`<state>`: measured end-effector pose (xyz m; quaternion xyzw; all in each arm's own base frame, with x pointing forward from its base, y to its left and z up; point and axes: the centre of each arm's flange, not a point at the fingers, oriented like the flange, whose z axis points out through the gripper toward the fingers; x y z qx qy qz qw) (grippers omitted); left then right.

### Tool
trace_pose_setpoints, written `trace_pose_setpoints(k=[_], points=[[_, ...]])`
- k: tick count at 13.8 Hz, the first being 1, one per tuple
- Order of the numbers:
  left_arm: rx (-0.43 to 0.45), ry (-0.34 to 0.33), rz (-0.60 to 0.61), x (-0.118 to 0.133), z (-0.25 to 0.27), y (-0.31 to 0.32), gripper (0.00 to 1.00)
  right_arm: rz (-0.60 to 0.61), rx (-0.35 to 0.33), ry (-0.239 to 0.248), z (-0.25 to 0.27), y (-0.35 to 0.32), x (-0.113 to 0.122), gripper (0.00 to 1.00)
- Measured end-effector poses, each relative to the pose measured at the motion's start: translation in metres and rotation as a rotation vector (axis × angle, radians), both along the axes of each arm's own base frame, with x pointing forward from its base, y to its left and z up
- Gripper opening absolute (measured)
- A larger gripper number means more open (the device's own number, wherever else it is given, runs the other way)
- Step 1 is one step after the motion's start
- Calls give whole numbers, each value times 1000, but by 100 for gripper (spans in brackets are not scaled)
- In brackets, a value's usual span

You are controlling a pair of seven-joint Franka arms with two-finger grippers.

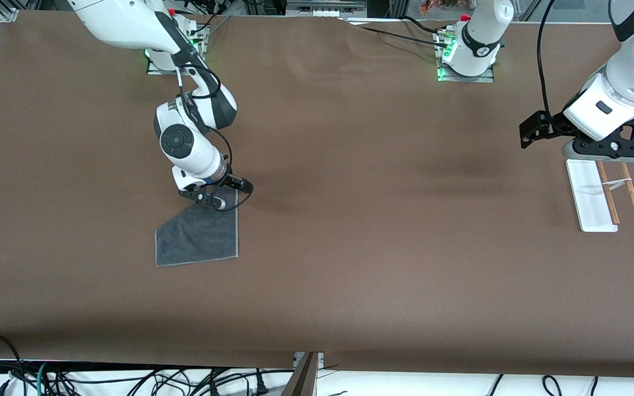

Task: Pass towel and hang on rack
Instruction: 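Reach the right gripper down to the grey towel's corner, then close the right gripper on the grey towel's corner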

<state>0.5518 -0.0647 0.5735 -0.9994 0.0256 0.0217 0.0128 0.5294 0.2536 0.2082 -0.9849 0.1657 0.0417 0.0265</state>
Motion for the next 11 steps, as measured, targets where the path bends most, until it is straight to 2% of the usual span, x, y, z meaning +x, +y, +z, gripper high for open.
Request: trace_pose_setpoints(k=[6,11], points=[[0,0,0,0,0,0,100,8,-12,5,-20,-24,8,98],[0,0,0,0,0,0,100,7,-10,1,-31,-25,4,92]])
